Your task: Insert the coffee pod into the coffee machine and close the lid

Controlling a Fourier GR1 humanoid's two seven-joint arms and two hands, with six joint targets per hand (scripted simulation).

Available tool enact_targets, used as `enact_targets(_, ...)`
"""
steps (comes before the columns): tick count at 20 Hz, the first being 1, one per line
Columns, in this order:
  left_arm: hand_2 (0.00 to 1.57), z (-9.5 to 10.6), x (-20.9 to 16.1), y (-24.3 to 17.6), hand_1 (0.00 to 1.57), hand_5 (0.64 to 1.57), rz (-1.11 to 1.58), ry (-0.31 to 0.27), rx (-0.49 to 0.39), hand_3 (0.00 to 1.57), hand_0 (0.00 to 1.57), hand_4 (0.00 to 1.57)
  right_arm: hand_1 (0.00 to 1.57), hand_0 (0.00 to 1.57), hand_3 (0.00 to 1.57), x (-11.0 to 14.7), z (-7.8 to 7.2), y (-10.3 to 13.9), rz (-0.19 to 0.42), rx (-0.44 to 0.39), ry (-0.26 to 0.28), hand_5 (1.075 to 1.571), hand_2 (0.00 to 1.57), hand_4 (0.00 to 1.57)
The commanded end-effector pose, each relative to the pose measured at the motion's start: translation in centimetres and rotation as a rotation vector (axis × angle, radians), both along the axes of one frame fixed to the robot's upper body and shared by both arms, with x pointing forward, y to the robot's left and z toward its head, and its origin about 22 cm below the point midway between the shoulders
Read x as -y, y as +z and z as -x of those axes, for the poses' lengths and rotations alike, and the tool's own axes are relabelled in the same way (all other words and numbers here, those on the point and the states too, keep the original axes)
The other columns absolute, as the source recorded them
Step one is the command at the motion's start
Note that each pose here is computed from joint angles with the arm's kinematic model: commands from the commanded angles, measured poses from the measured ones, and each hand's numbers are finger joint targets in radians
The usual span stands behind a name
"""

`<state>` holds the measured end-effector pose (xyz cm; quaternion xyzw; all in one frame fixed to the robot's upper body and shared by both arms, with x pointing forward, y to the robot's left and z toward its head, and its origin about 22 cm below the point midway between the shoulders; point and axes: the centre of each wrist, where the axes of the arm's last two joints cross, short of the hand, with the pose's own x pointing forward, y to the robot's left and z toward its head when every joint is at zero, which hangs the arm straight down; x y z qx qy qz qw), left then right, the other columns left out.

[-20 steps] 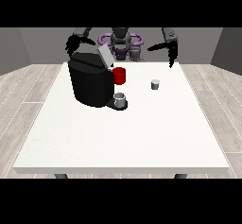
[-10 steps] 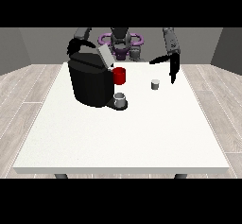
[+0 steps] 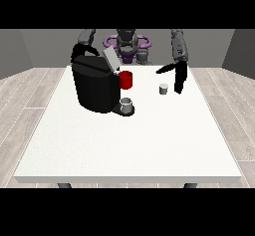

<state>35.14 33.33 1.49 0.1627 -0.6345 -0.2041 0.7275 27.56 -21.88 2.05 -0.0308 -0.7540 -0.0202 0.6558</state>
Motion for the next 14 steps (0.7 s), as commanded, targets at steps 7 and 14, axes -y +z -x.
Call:
enact_targets(7,0.82,0.5,0.6,-2.9,0.76,1.571,-0.141,-0.017,-0.065,0.51,0.76,0.00,0.00,0.00,0.00,1.2,-0.4,-2.5,0.034,-0.058,-0.049,1.571,0.00,0.42)
enact_targets(14,0.69,-0.4,0.1,-3.0,0.54,1.571,-0.293,-0.012,-0.031,0.44,0.54,0.00,0.00,0.00,0.00,-0.8,-1.7,0.5,0.029,-0.012,-0.006,1.571,0.00,0.39)
